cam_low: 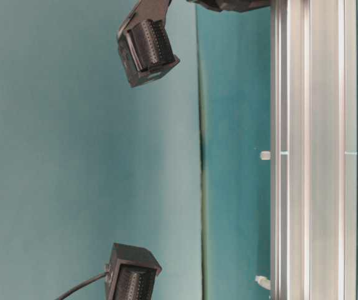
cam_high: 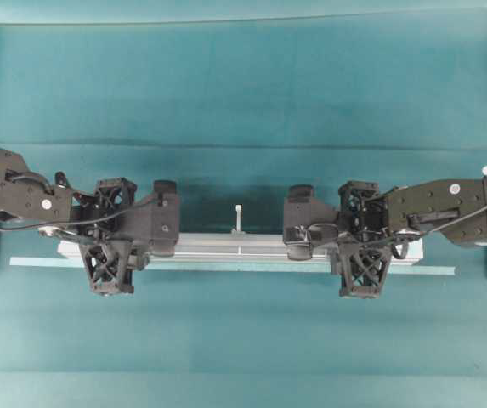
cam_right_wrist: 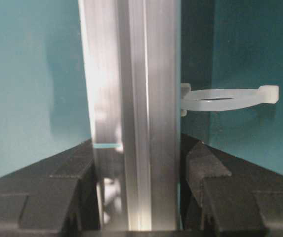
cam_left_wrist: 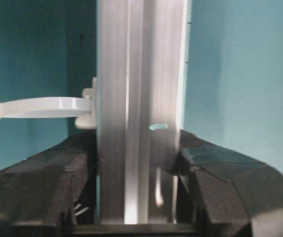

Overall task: Lift the large metal rail with both hands.
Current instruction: 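Lift the rail upward with both grippers together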

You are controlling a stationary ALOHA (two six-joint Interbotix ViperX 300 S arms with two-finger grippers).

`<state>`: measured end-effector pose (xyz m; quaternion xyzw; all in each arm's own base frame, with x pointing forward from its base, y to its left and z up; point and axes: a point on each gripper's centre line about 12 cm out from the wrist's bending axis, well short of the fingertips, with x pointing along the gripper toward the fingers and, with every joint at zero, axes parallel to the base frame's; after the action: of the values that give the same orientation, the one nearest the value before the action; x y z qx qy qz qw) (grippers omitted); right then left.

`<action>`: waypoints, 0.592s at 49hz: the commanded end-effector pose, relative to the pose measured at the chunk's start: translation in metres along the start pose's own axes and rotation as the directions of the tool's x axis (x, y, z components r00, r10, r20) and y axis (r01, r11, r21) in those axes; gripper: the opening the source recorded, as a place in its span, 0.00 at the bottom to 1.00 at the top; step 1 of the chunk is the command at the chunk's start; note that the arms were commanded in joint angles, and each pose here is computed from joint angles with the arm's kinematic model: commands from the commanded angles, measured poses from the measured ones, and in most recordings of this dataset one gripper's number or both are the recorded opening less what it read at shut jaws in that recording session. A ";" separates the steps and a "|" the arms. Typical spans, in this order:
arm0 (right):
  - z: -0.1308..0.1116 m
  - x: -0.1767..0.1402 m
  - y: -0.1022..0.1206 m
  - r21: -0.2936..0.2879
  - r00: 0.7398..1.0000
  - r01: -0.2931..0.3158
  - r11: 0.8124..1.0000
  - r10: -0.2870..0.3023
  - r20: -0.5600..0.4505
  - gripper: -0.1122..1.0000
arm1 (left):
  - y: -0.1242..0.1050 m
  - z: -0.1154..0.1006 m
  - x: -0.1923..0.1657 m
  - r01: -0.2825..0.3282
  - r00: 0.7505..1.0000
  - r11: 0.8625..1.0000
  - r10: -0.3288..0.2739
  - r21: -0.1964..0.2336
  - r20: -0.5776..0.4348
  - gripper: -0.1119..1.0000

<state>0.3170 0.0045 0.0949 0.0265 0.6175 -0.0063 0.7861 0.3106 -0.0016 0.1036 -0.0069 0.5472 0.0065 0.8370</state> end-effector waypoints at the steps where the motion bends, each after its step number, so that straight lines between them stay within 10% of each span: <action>1: 0.000 0.003 0.000 0.000 1.000 0.000 1.000 0.000 -0.008 0.46 | -0.001 0.005 -0.004 0.001 1.000 1.000 -0.001 0.001 0.023 0.42; 29: 0.016 -0.064 0.004 0.029 1.000 -0.013 0.999 0.014 -0.019 0.46 | -0.002 0.035 -0.075 -0.001 0.997 1.000 0.000 0.012 0.081 0.42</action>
<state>0.3132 0.0053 0.1413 0.0344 0.6390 -0.0071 0.7684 0.3100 -0.0022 0.1568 -0.0041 0.5381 0.0055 0.8428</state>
